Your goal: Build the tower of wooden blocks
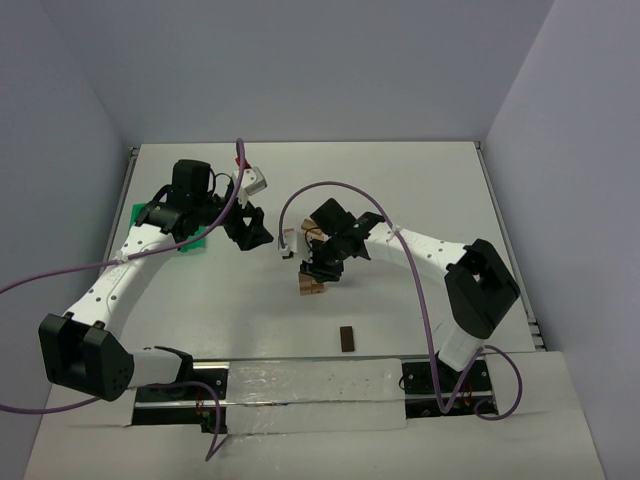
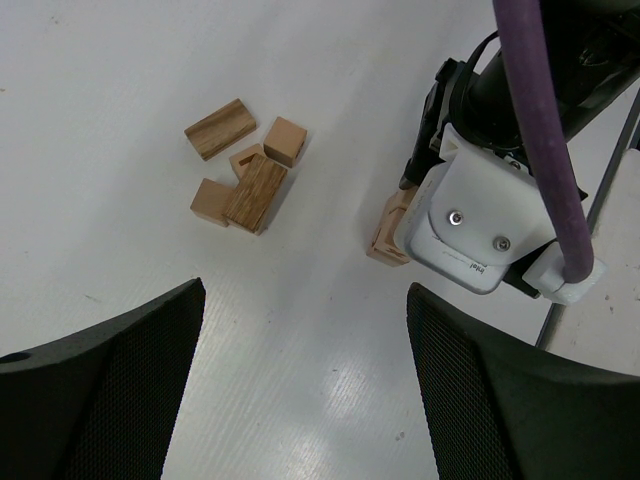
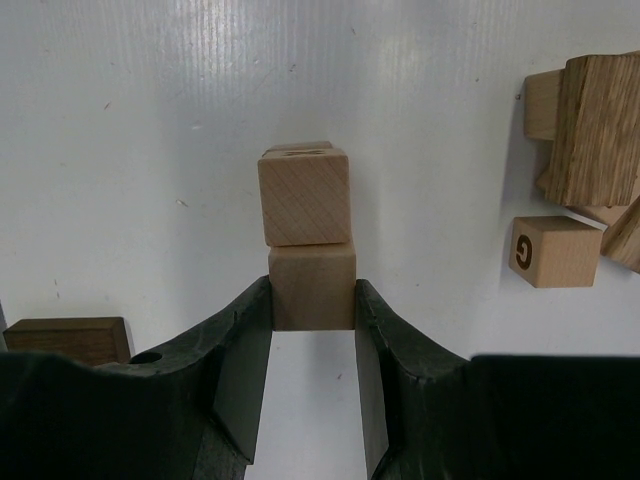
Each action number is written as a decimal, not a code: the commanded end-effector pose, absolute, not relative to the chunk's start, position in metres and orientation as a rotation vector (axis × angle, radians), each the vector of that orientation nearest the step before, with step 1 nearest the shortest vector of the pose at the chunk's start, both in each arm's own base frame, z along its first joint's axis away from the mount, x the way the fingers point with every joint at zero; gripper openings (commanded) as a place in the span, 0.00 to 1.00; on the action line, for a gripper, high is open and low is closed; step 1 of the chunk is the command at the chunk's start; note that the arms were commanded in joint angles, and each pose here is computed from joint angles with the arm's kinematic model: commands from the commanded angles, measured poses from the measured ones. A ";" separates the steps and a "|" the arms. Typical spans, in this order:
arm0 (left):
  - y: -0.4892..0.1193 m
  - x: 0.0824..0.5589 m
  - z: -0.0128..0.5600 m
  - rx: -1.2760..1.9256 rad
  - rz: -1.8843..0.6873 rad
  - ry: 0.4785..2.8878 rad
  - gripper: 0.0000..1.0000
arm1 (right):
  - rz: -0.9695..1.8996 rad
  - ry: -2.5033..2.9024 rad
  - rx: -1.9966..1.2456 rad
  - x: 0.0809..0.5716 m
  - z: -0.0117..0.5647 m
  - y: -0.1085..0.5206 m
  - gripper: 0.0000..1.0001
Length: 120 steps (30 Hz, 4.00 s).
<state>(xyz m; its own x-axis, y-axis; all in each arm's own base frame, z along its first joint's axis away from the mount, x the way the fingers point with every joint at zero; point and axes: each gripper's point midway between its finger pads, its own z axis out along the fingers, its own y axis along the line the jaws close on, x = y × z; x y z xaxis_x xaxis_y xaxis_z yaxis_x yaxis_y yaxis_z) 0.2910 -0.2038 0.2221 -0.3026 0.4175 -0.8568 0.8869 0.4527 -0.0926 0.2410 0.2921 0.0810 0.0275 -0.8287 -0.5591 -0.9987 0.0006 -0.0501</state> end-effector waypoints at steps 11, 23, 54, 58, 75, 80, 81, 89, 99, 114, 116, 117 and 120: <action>-0.206 0.296 0.232 1.095 -0.746 1.853 0.88 | 0.537 1.804 -1.887 0.243 0.090 0.305 0.43; -0.206 0.296 0.232 1.097 -0.744 1.852 0.88 | 0.535 1.814 -1.890 0.243 0.087 0.304 0.46; -0.205 0.294 0.237 1.083 -0.761 1.850 0.90 | 0.554 1.747 -1.780 0.230 0.138 0.297 1.00; -0.202 0.295 0.240 1.068 -0.760 1.852 0.92 | 0.560 1.703 -1.739 0.223 0.161 0.288 1.00; -0.185 0.337 0.207 1.099 -0.608 1.915 0.93 | 0.546 1.878 -1.166 0.259 0.199 0.169 1.00; -0.196 0.356 0.183 1.176 -0.624 1.901 0.88 | 0.530 1.900 -1.076 0.264 0.193 0.159 1.00; -0.200 0.358 0.180 1.208 -0.631 1.884 0.87 | 0.542 1.905 -1.062 0.265 0.193 0.159 1.00; -0.236 0.359 0.148 1.399 -0.614 1.796 0.86 | 0.560 1.946 -1.012 0.274 0.192 0.153 1.00; -0.258 0.374 0.107 1.515 -0.624 1.700 0.87 | 0.548 1.982 -1.003 0.280 0.182 0.148 1.00; -0.271 0.379 0.072 1.583 -0.650 1.694 0.83 | 0.564 2.005 -1.000 0.283 0.172 0.148 1.00; -0.273 0.380 0.071 1.587 -0.653 1.695 0.82 | 0.564 2.002 -1.002 0.284 0.173 0.148 1.00; -0.273 0.380 0.071 1.587 -0.654 1.694 0.81 | 0.565 2.003 -0.999 0.284 0.173 0.148 1.00; -0.275 0.380 0.073 1.596 -0.654 1.675 0.77 | 0.571 2.004 -1.001 0.284 0.171 0.148 1.00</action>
<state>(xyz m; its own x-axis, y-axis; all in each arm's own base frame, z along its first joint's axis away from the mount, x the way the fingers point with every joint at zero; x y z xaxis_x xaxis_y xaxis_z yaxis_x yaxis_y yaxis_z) 0.3674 -0.2562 0.0528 -0.0790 0.6693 -0.7388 0.9857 0.1631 0.0423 0.2743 0.1441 0.1597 -0.4032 -0.4689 -0.7858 -0.8028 0.5934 0.0578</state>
